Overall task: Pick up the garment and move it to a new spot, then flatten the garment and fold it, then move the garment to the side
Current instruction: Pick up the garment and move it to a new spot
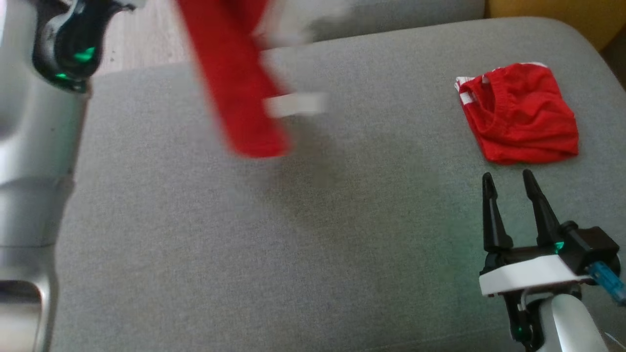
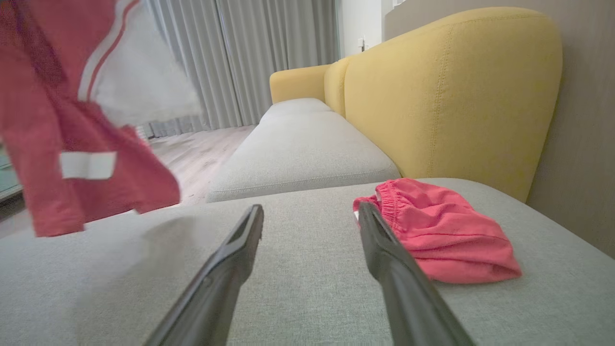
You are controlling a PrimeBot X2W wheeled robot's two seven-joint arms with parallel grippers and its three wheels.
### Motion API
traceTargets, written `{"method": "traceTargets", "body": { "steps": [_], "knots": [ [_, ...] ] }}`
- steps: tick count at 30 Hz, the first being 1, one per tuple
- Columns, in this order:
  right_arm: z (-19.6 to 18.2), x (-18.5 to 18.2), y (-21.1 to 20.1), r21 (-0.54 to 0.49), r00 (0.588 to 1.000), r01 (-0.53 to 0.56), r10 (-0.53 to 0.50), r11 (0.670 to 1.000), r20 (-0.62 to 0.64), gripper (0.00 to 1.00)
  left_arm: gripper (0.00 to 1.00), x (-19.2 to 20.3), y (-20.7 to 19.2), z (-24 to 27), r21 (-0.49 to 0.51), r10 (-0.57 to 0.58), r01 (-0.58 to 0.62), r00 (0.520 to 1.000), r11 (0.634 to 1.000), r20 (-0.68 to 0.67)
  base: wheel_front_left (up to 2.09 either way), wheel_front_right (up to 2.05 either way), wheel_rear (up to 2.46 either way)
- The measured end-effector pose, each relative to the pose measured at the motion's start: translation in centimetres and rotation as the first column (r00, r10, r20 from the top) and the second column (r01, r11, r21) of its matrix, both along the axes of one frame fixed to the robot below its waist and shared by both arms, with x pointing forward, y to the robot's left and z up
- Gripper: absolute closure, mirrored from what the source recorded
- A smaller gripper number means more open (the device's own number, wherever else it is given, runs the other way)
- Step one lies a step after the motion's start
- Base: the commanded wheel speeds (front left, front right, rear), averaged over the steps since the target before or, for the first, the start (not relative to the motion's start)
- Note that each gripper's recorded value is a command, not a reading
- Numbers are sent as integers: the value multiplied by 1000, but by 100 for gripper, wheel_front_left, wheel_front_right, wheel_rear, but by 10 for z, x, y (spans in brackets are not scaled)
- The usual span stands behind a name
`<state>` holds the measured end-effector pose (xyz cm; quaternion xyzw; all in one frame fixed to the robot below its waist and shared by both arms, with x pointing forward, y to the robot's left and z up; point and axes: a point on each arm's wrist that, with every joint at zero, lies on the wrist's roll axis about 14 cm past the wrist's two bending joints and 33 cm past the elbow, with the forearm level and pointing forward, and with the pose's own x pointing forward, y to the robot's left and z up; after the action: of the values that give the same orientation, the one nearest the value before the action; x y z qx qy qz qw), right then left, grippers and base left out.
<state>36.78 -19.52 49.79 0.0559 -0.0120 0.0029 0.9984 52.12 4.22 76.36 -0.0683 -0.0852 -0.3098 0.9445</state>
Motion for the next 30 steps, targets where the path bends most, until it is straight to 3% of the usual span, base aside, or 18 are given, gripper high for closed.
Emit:
{"method": "traceTargets", "body": {
  "steps": [3,7,11,14,18,20,21,25,30],
  "knots": [
    [-7,1,0,1,1000,1,-1,1000,-20,0,100,-2,-7,-10,-67,-35,31,998,997,-55,0,0,0],
    [-17,6,4,3,999,-10,11,1000,-50,0,100,11,9,-97,-78,16,-39,963,996,-269,0,0,0],
    [-25,16,9,2,997,-28,28,1000,-65,0,100,8,39,-230,-18,123,-160,823,987,-555,0,0,0],
    [-26,27,12,-2,997,-39,39,999,-64,0,100,-3,64,-305,69,212,-224,710,972,-671,0,0,0],
    [-33,34,9,-7,996,-34,33,999,-82,0,100,-1,87,-346,122,288,-289,649,949,-704,0,0,0],
    [-38,34,8,-9,995,-30,29,1000,-98,0,49,2,91,-356,131,305,-307,632,943,-712,0,0,0],
    [-40,33,8,-9,994,-29,28,1000,-104,0,4,3,91,-359,132,309,-312,630,941,-713,0,0,0],
    [-41,33,10,-9,994,-37,36,999,-107,0,0,6,91,-353,112,315,-333,654,936,-688,0,0,0],
    [-34,33,18,-8,994,-61,60,998,-87,0,0,9,85,-318,46,283,-320,751,946,-596,0,0,0]
  ]
}}
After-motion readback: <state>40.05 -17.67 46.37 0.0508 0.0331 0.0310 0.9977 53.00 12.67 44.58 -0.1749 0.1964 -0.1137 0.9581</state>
